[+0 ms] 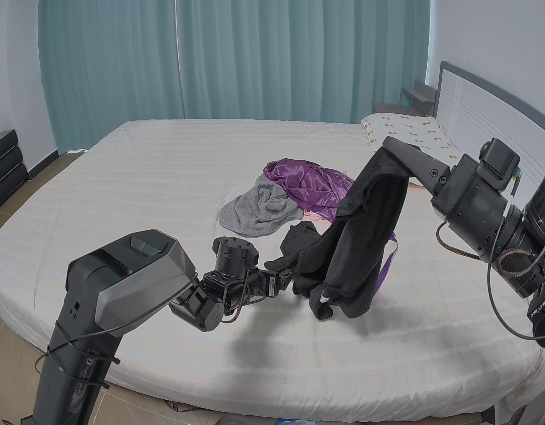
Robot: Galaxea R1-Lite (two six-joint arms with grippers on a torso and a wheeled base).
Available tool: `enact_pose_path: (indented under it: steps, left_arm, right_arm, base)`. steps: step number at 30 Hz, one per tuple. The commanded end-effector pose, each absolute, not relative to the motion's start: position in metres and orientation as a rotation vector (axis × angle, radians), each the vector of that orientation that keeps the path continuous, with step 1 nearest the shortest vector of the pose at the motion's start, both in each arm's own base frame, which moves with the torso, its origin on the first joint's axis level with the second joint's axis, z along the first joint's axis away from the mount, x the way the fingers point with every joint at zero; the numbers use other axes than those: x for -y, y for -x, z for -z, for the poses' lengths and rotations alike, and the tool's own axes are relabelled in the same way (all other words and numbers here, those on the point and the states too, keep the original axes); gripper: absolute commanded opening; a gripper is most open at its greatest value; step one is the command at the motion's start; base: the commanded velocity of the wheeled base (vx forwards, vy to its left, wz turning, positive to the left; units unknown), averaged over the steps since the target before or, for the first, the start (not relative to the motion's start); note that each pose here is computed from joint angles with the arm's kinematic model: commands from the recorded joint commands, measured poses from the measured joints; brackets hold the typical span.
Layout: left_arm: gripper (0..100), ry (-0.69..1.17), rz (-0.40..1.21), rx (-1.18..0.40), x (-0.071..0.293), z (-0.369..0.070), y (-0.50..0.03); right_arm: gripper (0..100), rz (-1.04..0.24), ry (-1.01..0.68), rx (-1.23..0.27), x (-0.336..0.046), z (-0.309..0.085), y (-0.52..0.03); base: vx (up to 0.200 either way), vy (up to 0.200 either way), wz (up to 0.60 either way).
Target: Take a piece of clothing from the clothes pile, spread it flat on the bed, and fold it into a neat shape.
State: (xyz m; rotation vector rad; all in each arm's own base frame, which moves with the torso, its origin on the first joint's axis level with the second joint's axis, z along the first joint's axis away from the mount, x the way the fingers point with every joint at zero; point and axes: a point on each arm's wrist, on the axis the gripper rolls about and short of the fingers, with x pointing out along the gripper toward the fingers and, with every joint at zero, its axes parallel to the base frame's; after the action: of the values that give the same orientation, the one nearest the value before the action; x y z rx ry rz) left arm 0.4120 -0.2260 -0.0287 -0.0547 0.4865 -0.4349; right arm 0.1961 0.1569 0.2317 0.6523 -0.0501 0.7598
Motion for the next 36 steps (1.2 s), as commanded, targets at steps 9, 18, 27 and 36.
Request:
enact_pose_path:
  steps: [9, 18, 27, 36]
  left_arm:
    - [0, 0.062, 0.426, -0.492, 0.241, 0.041, -0.438]
    - [0, 0.163, 0.349, -0.512, 0.224, 0.009, -0.421]
    - [0, 0.312, 0.291, -0.462, 0.192, -0.069, -0.387]
    - [0, 0.378, 0.215, -0.319, 0.144, -0.153, -0.333]
  right_arm:
    - [0, -0.762, -0.655, 0.069, -0.154, -0.236, -0.193]
    - [0, -0.682, -0.642, 0.053, -0.142, -0.226, -0.213]
    - [0, -0.588, -0.626, 0.02, -0.13, -0.208, -0.245]
    - [0, -0.441, -0.62, 0.046, -0.118, -0.194, -0.304]
  base:
    - [0.0, 0.0, 0.0]
    - [0.0, 0.0, 0.0]
    - [0.0, 0.0, 0.0]
    - [0.0, 0.0, 0.0]
